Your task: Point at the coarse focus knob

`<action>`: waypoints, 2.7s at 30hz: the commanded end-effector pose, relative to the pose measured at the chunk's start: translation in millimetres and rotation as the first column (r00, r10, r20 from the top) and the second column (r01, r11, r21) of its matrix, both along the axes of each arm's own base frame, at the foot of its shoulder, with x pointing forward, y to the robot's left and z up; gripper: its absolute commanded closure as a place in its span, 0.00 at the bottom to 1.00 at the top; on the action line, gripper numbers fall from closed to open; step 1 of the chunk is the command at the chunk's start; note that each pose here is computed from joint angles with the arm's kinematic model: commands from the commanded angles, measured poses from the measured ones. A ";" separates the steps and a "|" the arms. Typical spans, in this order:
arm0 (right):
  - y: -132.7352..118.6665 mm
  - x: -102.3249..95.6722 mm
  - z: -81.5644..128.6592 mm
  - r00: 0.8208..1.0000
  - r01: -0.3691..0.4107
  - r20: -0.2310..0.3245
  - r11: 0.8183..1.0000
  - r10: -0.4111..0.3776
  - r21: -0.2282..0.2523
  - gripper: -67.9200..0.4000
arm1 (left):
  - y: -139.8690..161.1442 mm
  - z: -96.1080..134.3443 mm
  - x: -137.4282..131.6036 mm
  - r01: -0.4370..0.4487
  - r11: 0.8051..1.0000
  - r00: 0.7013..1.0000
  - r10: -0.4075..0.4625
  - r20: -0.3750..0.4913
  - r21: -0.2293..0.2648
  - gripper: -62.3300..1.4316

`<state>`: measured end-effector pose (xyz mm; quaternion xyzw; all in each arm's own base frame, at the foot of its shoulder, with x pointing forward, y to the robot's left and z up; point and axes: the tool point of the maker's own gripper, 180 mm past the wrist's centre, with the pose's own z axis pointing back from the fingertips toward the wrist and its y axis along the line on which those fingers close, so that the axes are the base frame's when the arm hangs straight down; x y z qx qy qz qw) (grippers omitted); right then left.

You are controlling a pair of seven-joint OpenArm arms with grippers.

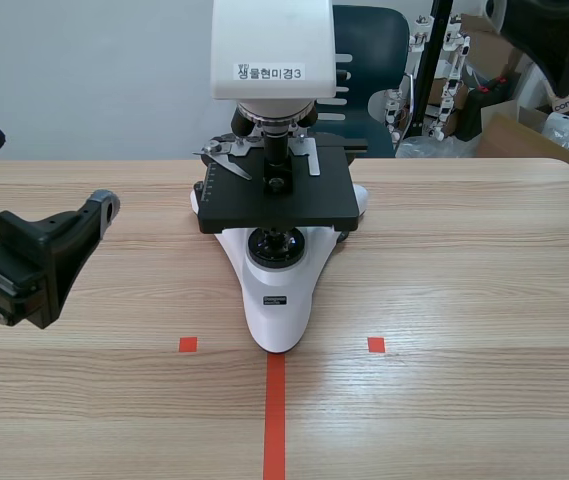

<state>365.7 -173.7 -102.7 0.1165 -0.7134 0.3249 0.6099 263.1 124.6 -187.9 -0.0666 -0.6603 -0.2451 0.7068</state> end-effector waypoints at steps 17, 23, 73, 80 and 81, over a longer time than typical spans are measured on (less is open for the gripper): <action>-32.0 -50.3 -56.2 0.975 0.220 -0.017 0.971 -0.220 0.092 0.00 | 1.2 4.7 0.8 -0.005 1.000 1.000 0.005 0.018 -0.009 0.00; -1.2 -74.6 -66.6 0.986 0.164 -0.036 0.982 -0.161 0.093 0.00 | 1.1 4.8 0.8 -0.005 1.000 1.000 0.005 0.019 -0.010 0.00; 107.0 -123.5 -112.1 0.994 0.056 -0.092 0.997 -0.062 -0.061 0.00 | 1.0 5.4 0.9 -0.004 1.000 1.000 0.004 0.022 -0.011 0.00; 100.0 -116.0 -109.3 0.984 0.143 -0.107 0.990 -0.142 -0.003 0.00 | 0.6 6.9 0.8 -0.002 1.000 1.000 0.002 0.029 -0.015 0.00; 99.9 -114.6 -111.7 0.981 0.156 -0.120 0.988 -0.155 -0.004 0.00 | 0.6 6.9 0.8 -0.002 1.000 1.000 0.002 0.029 -0.015 0.00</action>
